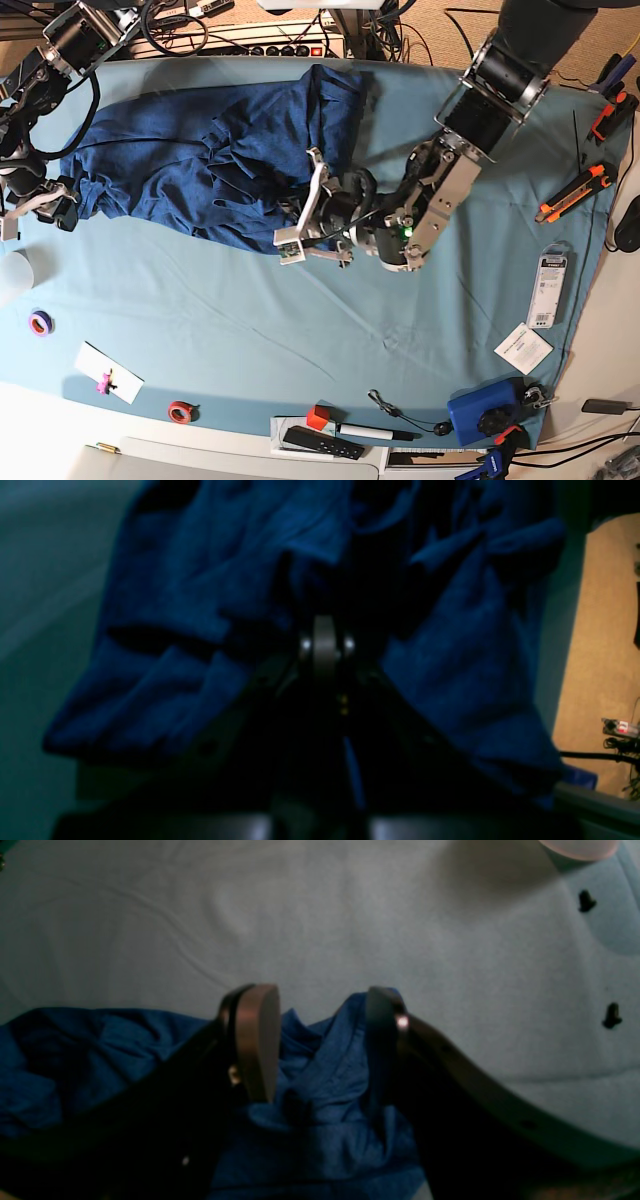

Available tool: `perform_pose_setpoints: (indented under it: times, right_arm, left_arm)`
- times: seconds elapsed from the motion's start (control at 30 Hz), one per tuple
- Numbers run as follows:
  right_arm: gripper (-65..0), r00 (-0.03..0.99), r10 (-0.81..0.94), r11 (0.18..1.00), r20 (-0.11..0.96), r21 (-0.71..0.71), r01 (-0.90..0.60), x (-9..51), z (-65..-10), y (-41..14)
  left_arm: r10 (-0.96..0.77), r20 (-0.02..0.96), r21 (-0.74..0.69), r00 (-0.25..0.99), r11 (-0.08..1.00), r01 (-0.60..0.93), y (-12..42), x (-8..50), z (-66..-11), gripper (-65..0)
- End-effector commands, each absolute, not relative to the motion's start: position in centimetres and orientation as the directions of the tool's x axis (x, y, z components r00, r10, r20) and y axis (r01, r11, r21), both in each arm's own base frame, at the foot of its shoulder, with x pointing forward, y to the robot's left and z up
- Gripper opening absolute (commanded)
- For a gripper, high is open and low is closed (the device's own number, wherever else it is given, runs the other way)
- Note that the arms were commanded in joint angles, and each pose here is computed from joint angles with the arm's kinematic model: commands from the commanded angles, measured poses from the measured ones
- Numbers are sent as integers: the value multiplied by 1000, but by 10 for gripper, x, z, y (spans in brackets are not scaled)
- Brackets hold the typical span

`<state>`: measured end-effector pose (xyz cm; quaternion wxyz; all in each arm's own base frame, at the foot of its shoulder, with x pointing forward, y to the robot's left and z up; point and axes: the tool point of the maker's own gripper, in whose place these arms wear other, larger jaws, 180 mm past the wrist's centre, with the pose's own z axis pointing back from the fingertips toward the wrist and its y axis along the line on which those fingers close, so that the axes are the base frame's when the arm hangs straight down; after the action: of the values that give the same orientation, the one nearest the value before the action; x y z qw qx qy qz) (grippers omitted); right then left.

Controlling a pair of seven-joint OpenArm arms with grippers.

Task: Layout the t-shirt on the table in an organized manner, then fold the t-shirt properly
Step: 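Press the folded fabric with the left gripper and release it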

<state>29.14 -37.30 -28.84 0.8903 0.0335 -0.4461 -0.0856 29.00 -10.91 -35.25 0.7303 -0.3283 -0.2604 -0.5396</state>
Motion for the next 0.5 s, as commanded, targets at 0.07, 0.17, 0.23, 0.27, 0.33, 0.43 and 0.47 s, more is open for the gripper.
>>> perform_pose_setpoints:
  times: [0.07, 0.17, 0.23, 0.27, 0.33, 0.43, 0.47]
  right_arm:
    - [-371, 537, -158, 987, 829, 117, 109, 299, -268, -378]
    - [-371, 536, -158, 987, 829, 117, 109, 299, -268, -378]
    - [-371, 536, -158, 987, 829, 117, 109, 299, -268, -378]
    - [-371, 536, -158, 987, 829, 117, 109, 299, -268, -378]
    - [-371, 536, -158, 987, 829, 117, 109, 299, -268, -378]
    - [-371, 536, -158, 987, 829, 117, 109, 299, -268, -378]
    - [-371, 536, -158, 987, 829, 117, 109, 299, -268, -378]
  left_arm:
    - [-594, 767, -159, 242, 190, 969, -116, 301, -334, -650]
    - [-599, 763, -161, 244, 189, 969, -115, 300, -335, -650]
    - [-600, 762, -161, 244, 189, 969, -115, 300, -335, -650]
    - [-600, 762, -161, 244, 189, 969, -115, 300, -336, -650]
    - [-610, 753, -162, 246, 190, 968, -114, 299, -338, -650]
    - [-652, 722, -145, 231, 183, 972, -111, 292, -351, -650]
    - [-666, 713, -142, 220, 169, 975, -112, 287, -355, -650]
